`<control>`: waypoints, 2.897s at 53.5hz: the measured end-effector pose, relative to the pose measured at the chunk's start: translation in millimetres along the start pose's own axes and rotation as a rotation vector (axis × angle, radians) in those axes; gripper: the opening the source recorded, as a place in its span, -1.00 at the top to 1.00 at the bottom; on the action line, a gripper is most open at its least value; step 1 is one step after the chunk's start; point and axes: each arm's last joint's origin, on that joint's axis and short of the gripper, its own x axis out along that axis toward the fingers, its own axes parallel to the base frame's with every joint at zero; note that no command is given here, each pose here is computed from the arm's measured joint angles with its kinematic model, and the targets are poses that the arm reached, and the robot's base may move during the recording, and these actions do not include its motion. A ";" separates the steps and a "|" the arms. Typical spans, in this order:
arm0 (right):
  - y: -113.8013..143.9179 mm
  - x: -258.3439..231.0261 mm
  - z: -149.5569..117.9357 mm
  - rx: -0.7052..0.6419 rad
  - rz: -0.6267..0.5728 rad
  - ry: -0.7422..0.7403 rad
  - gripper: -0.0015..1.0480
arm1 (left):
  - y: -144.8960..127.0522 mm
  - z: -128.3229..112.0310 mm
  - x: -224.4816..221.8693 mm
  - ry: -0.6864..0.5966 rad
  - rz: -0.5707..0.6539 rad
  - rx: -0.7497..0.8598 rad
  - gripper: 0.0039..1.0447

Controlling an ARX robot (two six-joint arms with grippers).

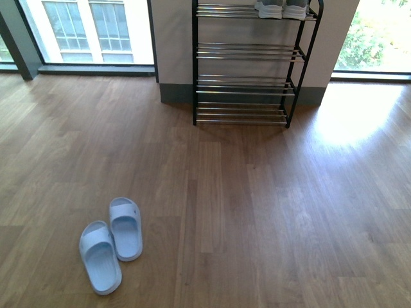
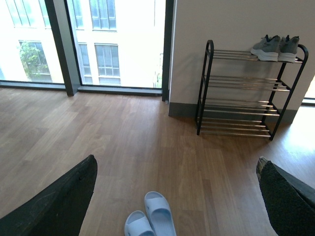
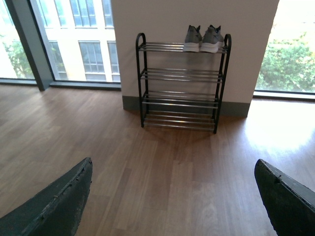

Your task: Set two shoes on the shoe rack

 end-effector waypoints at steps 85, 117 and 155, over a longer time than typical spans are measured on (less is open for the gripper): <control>0.0 0.0 0.0 0.000 0.000 0.000 -0.82 | 0.1 0.0 0.0 0.000 0.002 0.000 -0.83; 0.0 0.0 0.0 0.000 0.000 0.000 -0.82 | 0.0 0.0 0.0 0.000 0.001 0.000 -0.83; 0.0 0.0 0.0 0.000 0.000 0.000 -0.82 | 0.0 0.0 0.0 0.000 0.001 0.000 -0.83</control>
